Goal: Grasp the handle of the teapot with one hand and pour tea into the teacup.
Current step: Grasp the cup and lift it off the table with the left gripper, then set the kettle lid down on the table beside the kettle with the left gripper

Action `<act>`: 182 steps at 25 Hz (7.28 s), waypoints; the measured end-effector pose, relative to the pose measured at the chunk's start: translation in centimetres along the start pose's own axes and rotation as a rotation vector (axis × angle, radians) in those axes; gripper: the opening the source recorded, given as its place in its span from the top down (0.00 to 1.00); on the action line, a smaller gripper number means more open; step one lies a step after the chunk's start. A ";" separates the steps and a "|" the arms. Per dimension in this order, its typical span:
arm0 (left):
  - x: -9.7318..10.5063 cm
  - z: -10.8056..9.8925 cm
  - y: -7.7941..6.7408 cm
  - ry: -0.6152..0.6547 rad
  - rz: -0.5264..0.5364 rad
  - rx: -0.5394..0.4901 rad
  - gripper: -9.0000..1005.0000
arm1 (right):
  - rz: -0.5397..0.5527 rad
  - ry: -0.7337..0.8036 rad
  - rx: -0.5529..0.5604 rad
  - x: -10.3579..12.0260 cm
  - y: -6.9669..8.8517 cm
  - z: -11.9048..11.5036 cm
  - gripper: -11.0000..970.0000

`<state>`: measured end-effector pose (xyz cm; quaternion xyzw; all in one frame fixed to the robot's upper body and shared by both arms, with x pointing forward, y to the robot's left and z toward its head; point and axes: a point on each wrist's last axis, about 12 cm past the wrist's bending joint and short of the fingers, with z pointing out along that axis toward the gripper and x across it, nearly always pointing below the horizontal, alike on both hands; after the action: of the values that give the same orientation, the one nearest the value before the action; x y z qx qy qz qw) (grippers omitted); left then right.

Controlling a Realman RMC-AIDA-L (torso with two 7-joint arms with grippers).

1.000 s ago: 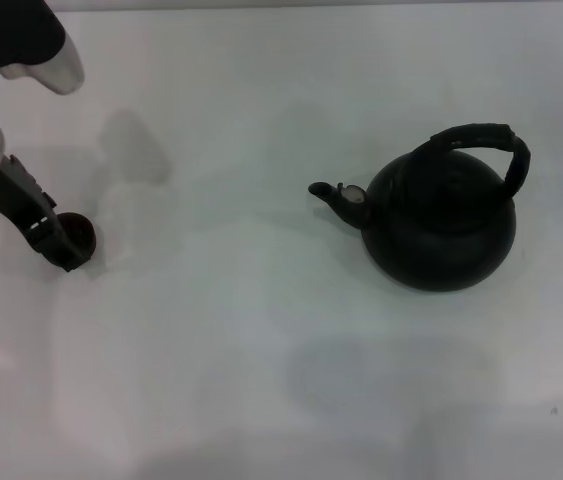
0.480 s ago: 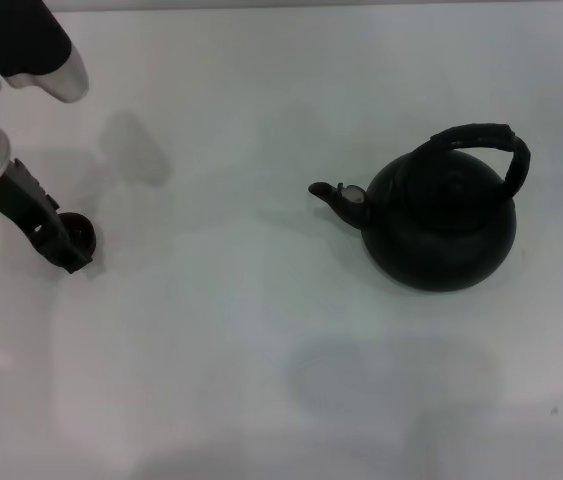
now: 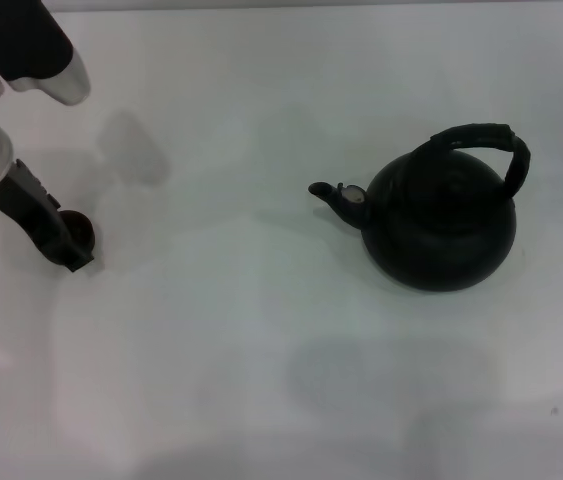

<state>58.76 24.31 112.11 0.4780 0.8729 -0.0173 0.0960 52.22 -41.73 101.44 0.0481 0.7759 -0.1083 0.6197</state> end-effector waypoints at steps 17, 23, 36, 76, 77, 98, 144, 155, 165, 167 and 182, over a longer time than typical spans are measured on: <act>-0.5 0.3 -0.4 0.013 0.034 -0.012 0.30 | 0.000 0.006 0.004 0.0 -0.1 0.0 0.13; -0.5 0.2 -0.4 0.000 0.028 -0.020 0.30 | 0.000 0.008 0.005 0.1 -0.1 0.0 0.13; -1.7 -1.5 -0.1 -0.460 -0.011 -0.106 0.30 | -0.007 0.004 0.005 -0.1 -0.2 0.1 0.13; 2.9 7.8 -3.9 -0.935 0.004 0.037 0.30 | -0.094 0.098 0.040 0.6 -1.4 0.2 0.13; 2.9 7.8 -3.9 -0.935 0.004 0.037 0.30 | -0.095 0.099 0.040 0.6 -1.4 0.2 0.13; -0.4 4.6 -2.2 -0.905 -0.286 0.191 0.30 | -0.108 0.109 0.054 0.1 -1.7 0.8 0.13; -11.6 -1.5 -1.7 -0.067 -0.244 0.253 0.30 | -0.048 0.063 -0.010 0.1 0.9 1.0 0.13; -11.2 0.2 -1.8 -0.046 -0.262 0.220 0.30 | -0.051 0.045 -0.017 0.0 0.9 0.8 0.13; -11.8 1.0 -1.7 -0.077 -0.261 0.164 0.30 | -0.049 0.047 -0.019 0.0 1.0 0.8 0.13; -12.1 0.9 -1.8 -0.084 -0.259 0.166 0.30 | -0.047 0.049 -0.020 0.1 1.0 0.8 0.13; -13.0 1.7 -3.0 -0.082 -0.223 0.137 0.29 | -0.047 0.048 -0.020 0.1 1.0 0.7 0.13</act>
<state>63.33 11.71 112.68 0.3825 0.9127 -0.1068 0.0962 53.10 -40.94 101.08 0.0260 0.7924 -0.1138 0.5987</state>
